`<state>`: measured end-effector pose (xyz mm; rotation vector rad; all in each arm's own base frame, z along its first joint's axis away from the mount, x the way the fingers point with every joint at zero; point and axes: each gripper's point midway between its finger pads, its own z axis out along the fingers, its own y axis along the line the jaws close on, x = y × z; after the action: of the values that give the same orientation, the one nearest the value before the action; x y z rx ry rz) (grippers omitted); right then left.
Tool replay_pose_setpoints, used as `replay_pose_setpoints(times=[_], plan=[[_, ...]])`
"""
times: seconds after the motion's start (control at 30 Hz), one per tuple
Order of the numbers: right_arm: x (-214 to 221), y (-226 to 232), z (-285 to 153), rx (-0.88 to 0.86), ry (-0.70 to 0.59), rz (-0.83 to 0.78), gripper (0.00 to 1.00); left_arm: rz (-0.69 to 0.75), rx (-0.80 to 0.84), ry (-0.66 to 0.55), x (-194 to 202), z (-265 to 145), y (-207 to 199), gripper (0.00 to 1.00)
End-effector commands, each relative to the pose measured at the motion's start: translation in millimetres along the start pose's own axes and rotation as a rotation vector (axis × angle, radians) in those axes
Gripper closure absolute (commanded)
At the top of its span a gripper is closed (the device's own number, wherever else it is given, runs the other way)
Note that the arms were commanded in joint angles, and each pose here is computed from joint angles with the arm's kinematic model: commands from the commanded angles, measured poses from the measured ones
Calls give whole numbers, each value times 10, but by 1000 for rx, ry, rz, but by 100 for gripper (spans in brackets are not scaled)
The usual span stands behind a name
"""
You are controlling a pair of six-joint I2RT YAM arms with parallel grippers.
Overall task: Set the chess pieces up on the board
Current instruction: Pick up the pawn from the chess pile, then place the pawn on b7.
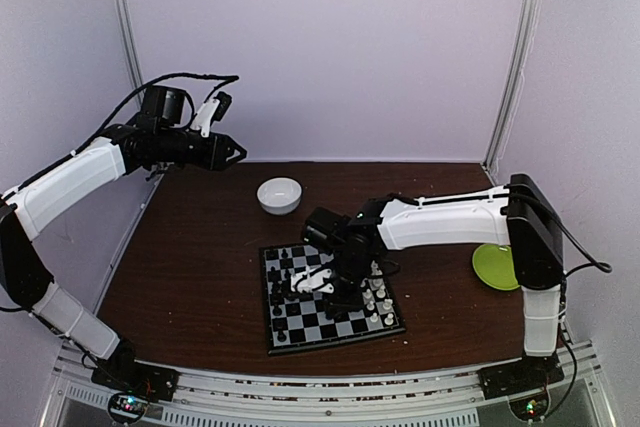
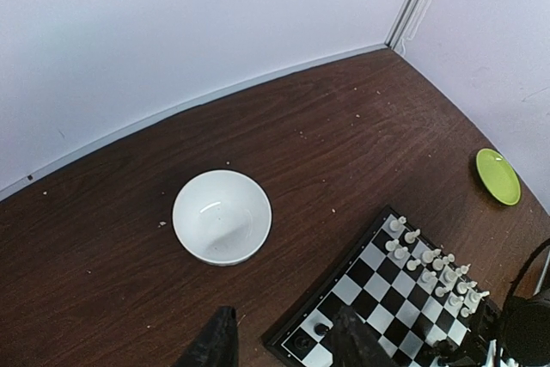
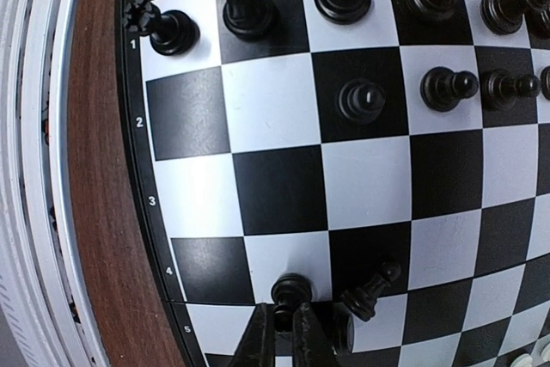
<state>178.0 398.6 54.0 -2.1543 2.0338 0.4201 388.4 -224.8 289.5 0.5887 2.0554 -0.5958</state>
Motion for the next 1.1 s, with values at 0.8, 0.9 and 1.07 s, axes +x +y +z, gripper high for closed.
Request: replay_pose_setpoints(times=[0.8, 0.9, 1.07], plan=[[-716, 156, 8, -12, -44, -103, 94, 23, -9, -38, -106, -56, -13, 62], [-716, 130, 52, -4, -37, -94, 94, 23, -10, -40, -113, -65, -15, 62], [-750, 101, 106, 0, -38, -83, 94, 25, -12, -42, -115, -74, -15, 62]])
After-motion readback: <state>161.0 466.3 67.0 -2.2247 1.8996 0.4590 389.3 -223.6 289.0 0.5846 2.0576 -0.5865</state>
